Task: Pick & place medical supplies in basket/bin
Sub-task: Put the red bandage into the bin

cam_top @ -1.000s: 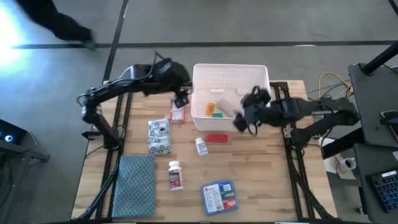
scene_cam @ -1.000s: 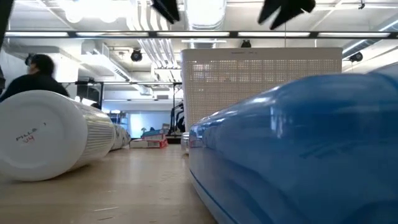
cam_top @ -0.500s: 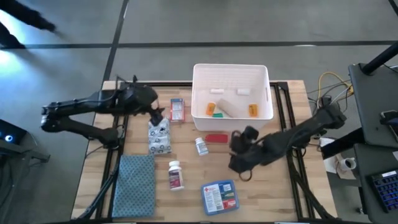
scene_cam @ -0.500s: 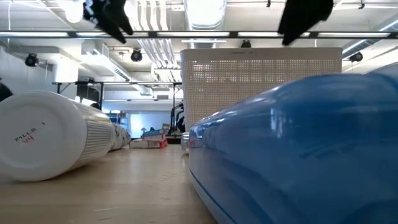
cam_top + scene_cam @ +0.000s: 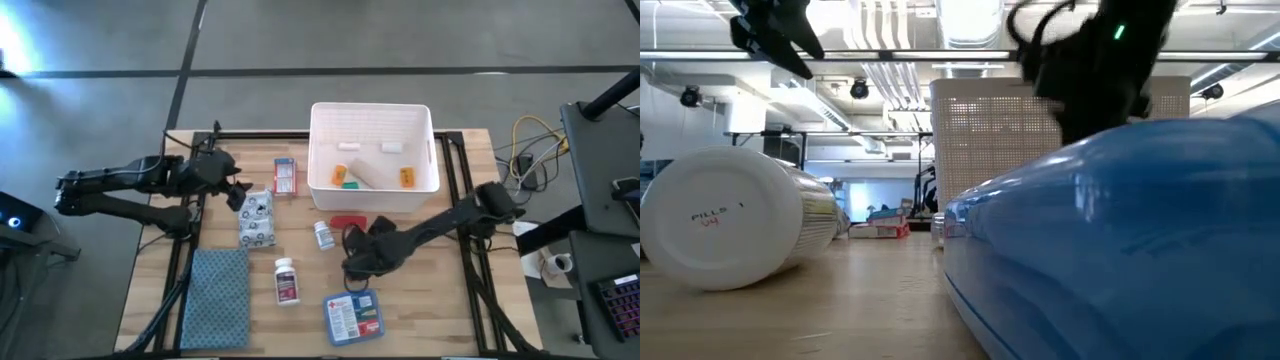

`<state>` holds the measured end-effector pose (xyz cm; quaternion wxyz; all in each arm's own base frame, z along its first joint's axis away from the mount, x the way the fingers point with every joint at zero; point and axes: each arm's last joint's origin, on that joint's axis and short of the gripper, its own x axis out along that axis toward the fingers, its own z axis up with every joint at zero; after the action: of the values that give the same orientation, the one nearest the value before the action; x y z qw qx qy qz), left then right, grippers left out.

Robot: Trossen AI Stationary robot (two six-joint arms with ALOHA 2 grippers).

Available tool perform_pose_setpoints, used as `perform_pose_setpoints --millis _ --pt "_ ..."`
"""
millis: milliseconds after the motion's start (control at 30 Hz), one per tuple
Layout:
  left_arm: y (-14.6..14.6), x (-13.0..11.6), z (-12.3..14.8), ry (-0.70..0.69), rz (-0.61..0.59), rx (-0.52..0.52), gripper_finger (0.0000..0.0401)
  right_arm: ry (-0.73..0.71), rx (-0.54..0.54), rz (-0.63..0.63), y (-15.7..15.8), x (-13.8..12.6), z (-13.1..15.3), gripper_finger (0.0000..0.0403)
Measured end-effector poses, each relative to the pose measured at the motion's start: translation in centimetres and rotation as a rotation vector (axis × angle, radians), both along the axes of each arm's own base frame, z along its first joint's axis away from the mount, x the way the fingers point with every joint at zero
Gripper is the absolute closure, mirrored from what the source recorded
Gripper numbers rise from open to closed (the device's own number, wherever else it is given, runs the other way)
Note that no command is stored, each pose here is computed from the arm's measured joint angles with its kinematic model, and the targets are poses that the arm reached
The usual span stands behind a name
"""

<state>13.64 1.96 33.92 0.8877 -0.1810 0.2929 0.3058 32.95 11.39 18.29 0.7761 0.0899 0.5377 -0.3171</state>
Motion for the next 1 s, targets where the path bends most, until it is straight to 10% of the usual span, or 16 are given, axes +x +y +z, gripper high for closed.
perform_pose_setpoints --millis 367,1000 --pt "0.1 1.4 -0.6 0.057 -0.007 0.004 0.0127 0.272 -0.076 0.28 -3.8 2.8 -3.6 0.0124" --pt "0.1 2.1 -0.8 0.072 -0.007 0.004 0.0127 0.155 0.05 0.159 -8.8 4.4 -3.7 0.014"
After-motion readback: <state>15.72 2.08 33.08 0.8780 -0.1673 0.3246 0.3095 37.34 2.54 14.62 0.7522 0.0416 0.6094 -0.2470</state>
